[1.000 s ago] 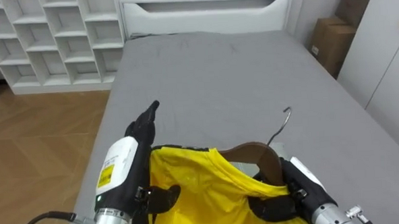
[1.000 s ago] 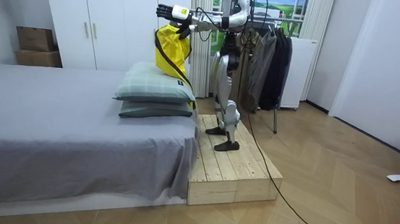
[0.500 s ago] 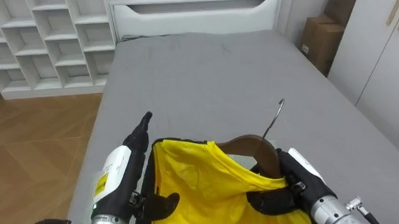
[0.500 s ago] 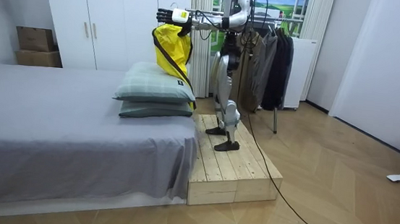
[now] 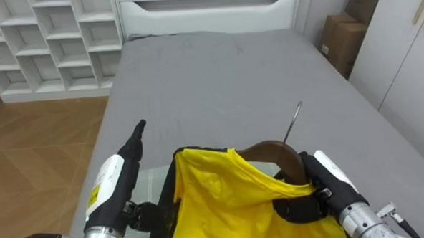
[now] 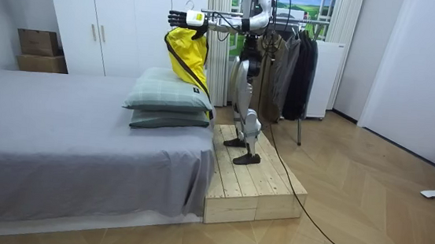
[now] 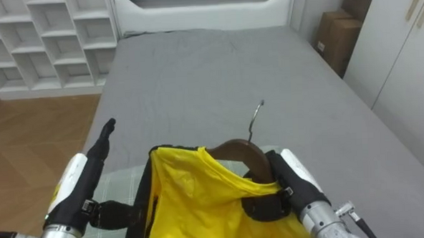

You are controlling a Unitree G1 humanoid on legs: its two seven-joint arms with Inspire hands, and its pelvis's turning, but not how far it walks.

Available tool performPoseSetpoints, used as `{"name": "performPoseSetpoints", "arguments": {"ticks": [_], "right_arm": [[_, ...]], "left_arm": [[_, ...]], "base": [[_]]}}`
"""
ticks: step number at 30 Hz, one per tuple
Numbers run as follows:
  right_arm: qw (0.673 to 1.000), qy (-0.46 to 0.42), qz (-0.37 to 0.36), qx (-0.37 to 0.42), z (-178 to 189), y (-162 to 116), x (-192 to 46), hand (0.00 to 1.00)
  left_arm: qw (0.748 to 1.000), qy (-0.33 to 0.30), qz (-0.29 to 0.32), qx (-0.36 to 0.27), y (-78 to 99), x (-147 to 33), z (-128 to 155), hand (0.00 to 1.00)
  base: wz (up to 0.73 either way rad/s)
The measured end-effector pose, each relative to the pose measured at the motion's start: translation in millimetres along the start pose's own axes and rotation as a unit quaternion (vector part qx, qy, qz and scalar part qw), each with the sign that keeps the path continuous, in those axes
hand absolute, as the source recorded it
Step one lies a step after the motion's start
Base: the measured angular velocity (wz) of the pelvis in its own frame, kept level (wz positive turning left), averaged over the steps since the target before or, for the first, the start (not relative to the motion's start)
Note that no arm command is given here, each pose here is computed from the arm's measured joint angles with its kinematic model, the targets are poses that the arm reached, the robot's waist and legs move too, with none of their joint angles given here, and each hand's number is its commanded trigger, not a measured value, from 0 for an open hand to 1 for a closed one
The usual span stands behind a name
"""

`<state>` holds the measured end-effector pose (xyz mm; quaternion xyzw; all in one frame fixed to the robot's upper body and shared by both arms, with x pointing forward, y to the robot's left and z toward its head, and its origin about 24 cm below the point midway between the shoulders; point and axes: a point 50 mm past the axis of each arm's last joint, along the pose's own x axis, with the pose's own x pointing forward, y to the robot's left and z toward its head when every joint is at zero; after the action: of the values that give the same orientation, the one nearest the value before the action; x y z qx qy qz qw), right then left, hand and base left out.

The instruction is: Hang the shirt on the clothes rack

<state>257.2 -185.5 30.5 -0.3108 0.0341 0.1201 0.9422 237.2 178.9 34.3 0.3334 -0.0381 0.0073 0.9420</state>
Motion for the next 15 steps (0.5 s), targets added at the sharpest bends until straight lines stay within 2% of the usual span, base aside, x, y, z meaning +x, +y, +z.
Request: {"name": "performPoseSetpoints", "arguments": {"ticks": [6,15], "right_arm": [[1.000,0.003,-0.006,-0.029,0.2,-1.3,-0.8,1.00],[0.999,0.013,-0.023,-0.039,-4.3,-5.0,-4.0,1.00]], "left_arm": [[1.000,0.002,0.003,-0.006,-2.1,-0.4,0.8,0.00],[1.000,0.006,0.024,-0.005,4.1,0.0,-1.6,0.00]], "base": [[0.01],[0.00]]}}
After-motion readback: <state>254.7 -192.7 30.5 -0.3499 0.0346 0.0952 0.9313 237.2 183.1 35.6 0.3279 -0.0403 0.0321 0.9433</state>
